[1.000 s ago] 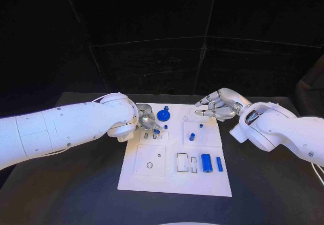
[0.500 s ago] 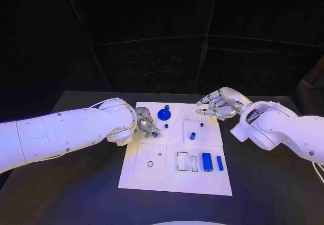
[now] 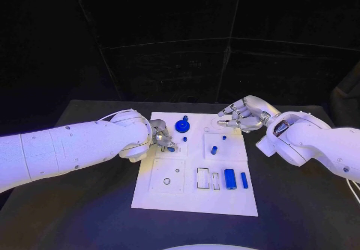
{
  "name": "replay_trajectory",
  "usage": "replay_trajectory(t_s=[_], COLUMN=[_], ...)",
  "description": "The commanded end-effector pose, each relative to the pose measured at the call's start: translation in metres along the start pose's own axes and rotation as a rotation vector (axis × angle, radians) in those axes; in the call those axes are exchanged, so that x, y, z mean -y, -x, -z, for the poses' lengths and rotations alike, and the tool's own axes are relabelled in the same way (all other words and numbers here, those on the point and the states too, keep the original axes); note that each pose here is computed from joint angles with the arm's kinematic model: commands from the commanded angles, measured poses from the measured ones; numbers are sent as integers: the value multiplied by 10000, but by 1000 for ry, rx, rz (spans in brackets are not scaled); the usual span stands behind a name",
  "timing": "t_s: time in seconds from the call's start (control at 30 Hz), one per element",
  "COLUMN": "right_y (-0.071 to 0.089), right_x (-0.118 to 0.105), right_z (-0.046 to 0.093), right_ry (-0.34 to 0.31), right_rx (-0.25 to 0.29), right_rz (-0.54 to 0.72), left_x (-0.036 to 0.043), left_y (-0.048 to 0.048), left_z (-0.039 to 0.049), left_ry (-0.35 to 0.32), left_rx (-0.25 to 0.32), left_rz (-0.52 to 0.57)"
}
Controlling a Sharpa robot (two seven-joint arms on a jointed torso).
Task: Assemble the parts on the task board
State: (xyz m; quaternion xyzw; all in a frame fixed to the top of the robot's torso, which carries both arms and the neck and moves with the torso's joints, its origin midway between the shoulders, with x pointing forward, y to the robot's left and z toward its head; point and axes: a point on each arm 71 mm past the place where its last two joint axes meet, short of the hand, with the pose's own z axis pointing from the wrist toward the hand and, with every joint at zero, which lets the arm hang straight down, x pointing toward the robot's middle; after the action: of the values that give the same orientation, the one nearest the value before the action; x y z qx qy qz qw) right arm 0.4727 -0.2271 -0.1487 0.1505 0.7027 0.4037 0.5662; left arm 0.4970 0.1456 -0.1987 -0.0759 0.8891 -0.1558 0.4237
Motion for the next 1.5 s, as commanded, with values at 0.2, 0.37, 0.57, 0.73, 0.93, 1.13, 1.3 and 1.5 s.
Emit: replay_trajectory(t_s=[0.2,0.37,0.57,0.73,0.93,1.13,1.3,1.5], right_y=[-3,-5,-3,0,4,6,6,4], right_x=[-24,-25,-22,-18,-13,-8,-5,-5], right_z=[-6,-7,-7,-8,-9,-10,-11,-16], right_ry=[14,15,14,14,13,11,11,11], right_rx=[-3,-4,-4,-4,-3,-4,-5,-6], right_rz=[-2,-2,-2,-2,-1,-1,0,0], left_x=[-28,-33,-38,-32,-41,-80,-112,-113], left_y=[-53,-56,-49,-25,-13,-45,-86,-134], left_z=[-17,4,62,105,135,132,113,84], left_ry=[20,7,-28,-66,-97,-103,-102,-103], left_rx=[-14,2,48,106,162,186,201,204], left_rz=[-22,-8,30,72,111,118,107,89])
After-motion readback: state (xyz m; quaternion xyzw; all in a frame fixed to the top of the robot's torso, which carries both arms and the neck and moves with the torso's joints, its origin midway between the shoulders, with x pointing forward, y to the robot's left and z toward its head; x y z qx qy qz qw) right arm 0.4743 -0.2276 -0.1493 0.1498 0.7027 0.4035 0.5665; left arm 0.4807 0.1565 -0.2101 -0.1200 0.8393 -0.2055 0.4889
